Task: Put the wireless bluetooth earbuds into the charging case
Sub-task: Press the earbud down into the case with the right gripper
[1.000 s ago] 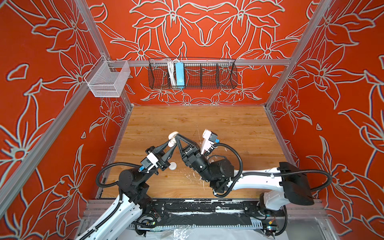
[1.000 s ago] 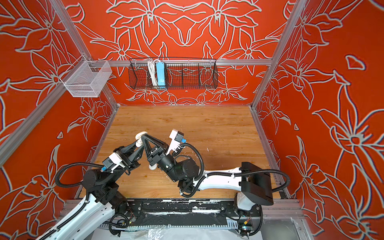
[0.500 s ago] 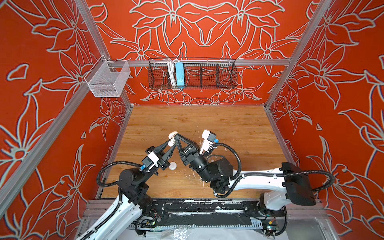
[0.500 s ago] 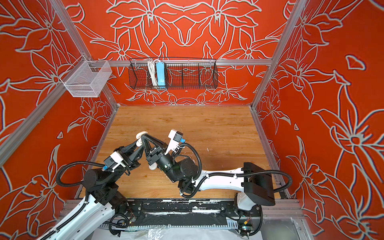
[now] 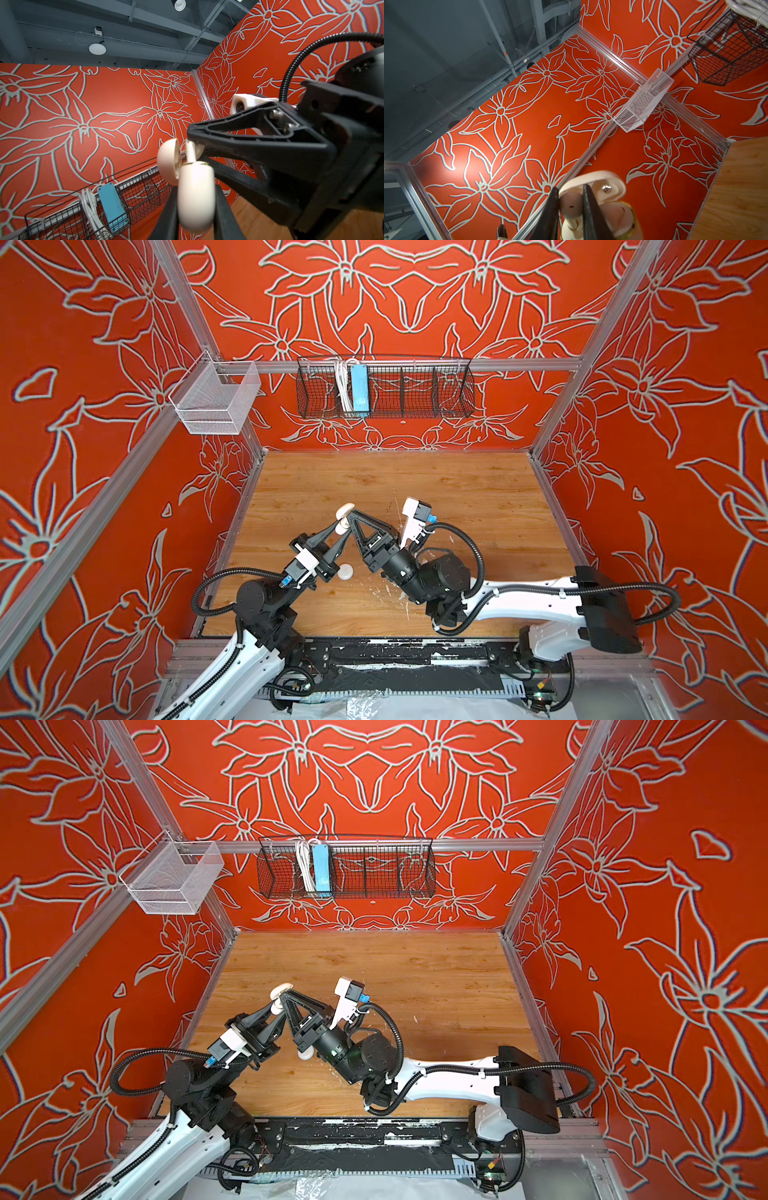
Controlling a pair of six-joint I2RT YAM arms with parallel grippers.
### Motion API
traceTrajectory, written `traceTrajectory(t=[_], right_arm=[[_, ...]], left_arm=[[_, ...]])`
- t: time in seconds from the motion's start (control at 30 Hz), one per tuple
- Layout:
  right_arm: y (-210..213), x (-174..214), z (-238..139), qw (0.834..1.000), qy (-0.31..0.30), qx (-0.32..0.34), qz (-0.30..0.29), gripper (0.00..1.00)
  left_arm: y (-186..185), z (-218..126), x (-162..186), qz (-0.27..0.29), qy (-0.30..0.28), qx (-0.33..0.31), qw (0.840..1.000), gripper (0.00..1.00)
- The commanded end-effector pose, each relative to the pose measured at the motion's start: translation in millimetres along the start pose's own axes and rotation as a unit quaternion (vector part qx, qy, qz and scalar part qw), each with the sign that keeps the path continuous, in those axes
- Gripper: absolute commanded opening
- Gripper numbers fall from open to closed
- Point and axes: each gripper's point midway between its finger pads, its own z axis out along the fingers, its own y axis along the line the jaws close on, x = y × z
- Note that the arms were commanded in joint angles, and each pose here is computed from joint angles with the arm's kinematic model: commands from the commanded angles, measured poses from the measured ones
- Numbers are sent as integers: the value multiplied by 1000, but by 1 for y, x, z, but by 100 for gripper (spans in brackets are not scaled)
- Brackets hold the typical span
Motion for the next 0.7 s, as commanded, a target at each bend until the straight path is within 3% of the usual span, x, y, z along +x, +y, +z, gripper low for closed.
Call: traceTrajectory(t=[0.0,0.2,0.3,0.5,0.67], right_arm=[[-91,125,-44,967,217,122,-55,0],[-88,121,-43,968,213,118,-65,0],[-85,115,-42,969,205,118,-74,13],[-80,103,-41,970,190,118,-92,19],[-77,94,-42,971,183,118,-102,31]], left_arm=[[-7,0,-69,46,-116,42,991,0],[-9,2,-68,40,-114,48,991,0],[-9,3,-66,34,-111,51,992,0],[-11,2,-62,18,-106,56,993,0],[-13,-1,-60,16,-104,55,993,0]])
